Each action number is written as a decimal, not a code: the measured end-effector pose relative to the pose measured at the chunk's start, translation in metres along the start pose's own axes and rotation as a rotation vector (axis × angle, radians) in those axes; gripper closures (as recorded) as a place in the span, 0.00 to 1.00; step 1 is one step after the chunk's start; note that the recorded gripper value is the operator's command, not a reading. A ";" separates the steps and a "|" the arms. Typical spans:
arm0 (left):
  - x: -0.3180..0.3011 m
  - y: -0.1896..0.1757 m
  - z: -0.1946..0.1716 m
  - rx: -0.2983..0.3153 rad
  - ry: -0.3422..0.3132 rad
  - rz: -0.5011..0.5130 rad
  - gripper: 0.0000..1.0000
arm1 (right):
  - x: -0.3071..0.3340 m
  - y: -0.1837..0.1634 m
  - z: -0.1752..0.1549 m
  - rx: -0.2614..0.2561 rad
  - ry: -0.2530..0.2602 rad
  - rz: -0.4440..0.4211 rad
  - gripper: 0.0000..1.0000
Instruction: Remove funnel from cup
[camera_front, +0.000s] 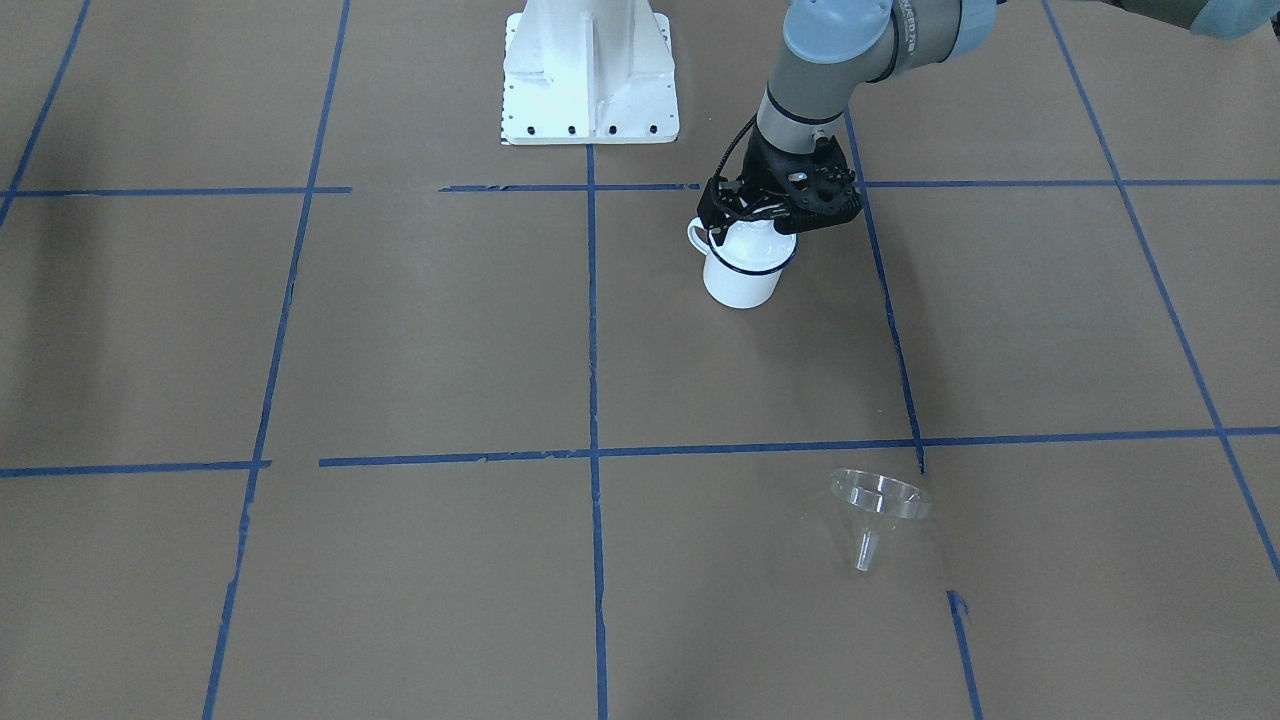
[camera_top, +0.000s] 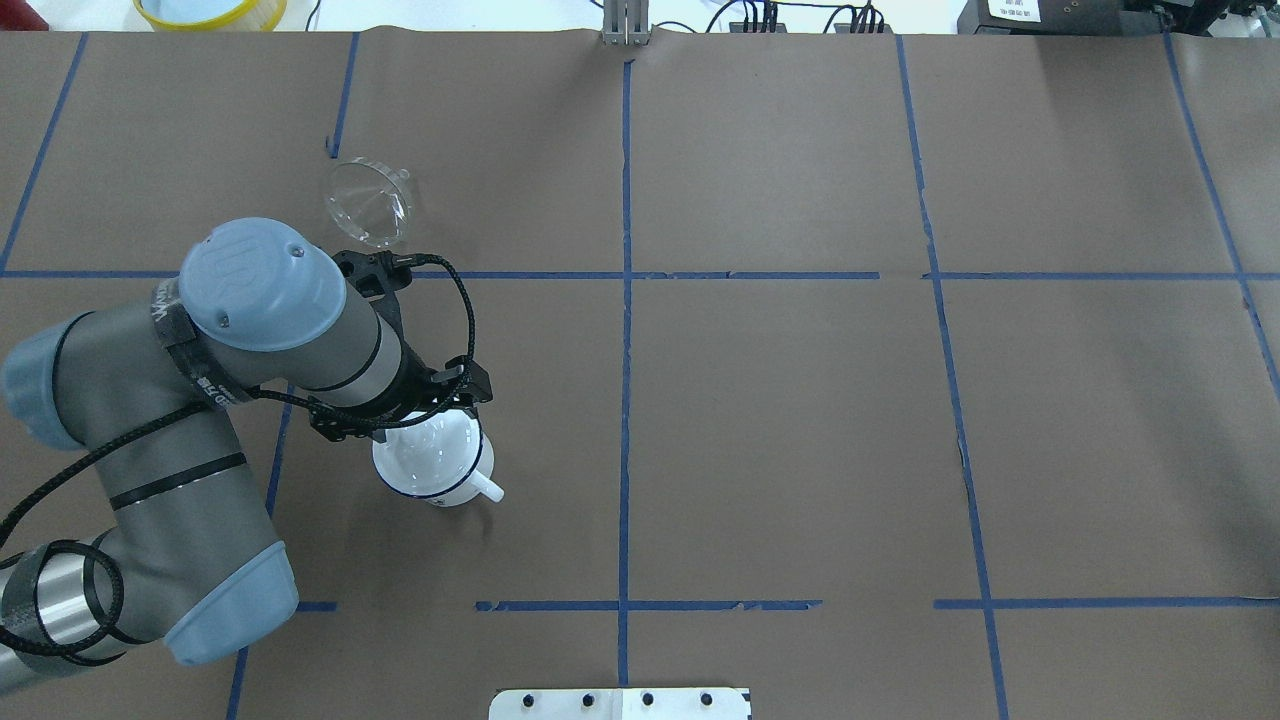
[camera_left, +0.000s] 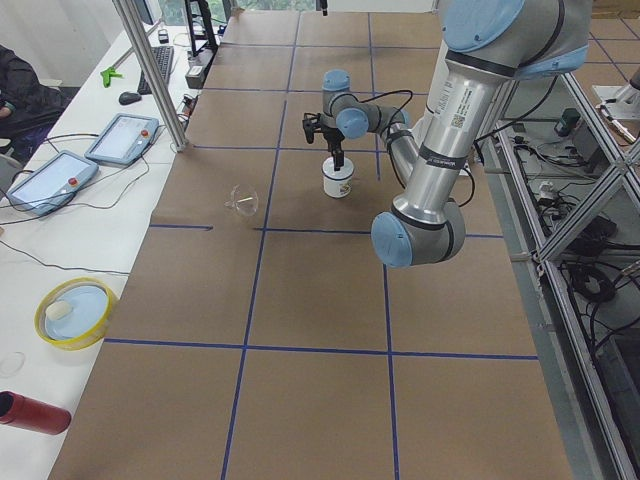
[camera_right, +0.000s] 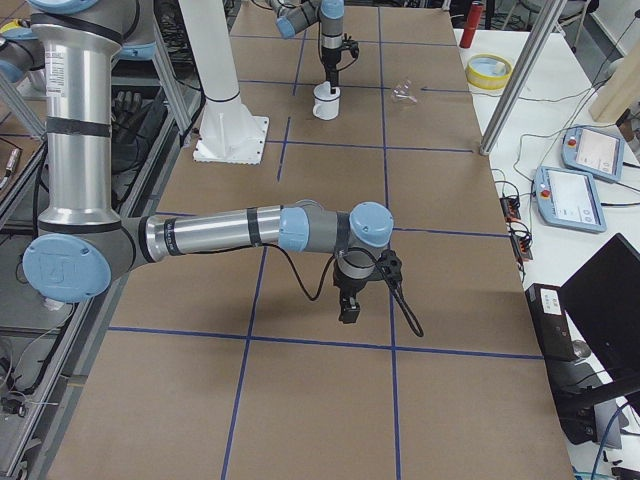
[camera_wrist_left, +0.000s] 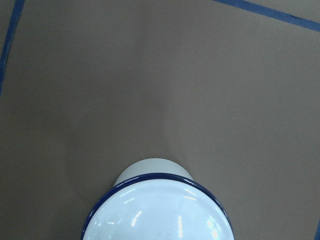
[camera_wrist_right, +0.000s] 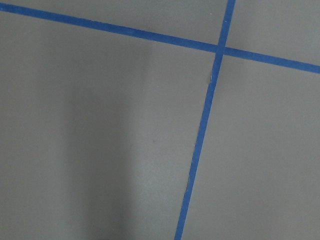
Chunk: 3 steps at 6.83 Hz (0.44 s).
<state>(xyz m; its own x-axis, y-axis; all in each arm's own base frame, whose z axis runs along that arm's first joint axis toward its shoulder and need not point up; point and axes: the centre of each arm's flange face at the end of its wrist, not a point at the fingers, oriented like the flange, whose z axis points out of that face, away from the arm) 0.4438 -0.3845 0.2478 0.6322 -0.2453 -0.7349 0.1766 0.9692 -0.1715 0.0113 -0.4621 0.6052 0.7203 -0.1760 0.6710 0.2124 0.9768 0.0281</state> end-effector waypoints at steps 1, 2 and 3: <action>0.000 0.000 -0.001 0.000 0.001 0.001 0.00 | 0.000 0.000 0.000 0.000 0.000 0.000 0.00; 0.000 0.001 -0.004 0.002 0.006 0.001 0.00 | 0.000 0.000 0.000 0.000 0.000 0.000 0.00; 0.000 -0.003 -0.015 0.014 0.019 -0.003 0.00 | 0.000 0.000 0.000 0.000 0.000 0.000 0.00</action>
<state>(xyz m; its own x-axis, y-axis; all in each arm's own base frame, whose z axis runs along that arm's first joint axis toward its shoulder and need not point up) 0.4316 -0.3873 0.2387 0.6170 -0.2472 -0.7471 0.1887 0.9682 -0.1646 0.0113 -0.4621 0.6050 0.7203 -0.1759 0.6710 0.2124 0.9768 0.0281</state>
